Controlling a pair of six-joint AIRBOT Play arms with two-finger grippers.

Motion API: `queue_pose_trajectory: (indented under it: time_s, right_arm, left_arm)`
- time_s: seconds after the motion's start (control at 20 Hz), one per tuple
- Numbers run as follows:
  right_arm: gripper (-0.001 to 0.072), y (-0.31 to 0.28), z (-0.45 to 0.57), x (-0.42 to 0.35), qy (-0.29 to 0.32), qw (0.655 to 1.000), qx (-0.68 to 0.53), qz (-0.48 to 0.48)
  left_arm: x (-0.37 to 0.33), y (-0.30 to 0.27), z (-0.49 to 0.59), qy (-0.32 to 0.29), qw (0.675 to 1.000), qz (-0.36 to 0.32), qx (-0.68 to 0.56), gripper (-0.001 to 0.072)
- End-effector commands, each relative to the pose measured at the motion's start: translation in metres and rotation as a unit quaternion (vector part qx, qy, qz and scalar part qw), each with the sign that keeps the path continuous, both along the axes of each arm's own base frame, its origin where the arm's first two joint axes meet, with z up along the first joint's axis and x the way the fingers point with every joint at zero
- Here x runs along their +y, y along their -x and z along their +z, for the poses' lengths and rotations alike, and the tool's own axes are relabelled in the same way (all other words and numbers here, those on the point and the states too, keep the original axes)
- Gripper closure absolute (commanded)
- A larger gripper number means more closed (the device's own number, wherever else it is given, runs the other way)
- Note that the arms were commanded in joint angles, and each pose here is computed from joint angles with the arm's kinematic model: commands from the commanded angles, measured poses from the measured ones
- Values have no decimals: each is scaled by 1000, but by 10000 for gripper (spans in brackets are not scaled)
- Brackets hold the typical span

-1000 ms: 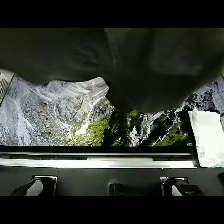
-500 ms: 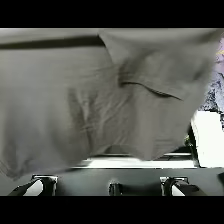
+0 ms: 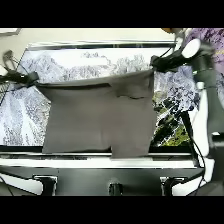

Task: Fold the clothes and pants, and hang the long-sleeved shirts on hangers.

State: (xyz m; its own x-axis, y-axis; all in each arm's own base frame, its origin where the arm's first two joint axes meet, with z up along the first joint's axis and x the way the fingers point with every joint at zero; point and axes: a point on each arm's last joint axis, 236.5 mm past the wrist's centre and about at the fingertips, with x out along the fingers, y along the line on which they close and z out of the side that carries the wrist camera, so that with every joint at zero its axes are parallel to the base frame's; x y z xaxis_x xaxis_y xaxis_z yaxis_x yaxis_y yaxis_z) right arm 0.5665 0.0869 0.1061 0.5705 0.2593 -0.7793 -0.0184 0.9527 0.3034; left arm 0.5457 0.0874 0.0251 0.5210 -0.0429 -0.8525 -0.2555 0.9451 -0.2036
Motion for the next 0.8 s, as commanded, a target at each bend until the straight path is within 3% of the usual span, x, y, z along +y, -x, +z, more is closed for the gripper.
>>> queue_pose_trajectory:
  time_s: [0.0,0.2,0.75]
  right_arm:
    - [678,-41,-63,-1,-2,999,-2,-38]
    - [678,-38,-82,-6,14,999,21,-37]
    - [677,53,-130,-20,66,971,230,-3]
  left_arm:
    - [3,-35,-55,-3,1000,5,-13,694]
    - [5,-31,-62,-7,1000,2,2,694]
    - [-28,82,-96,59,965,-23,254,693]
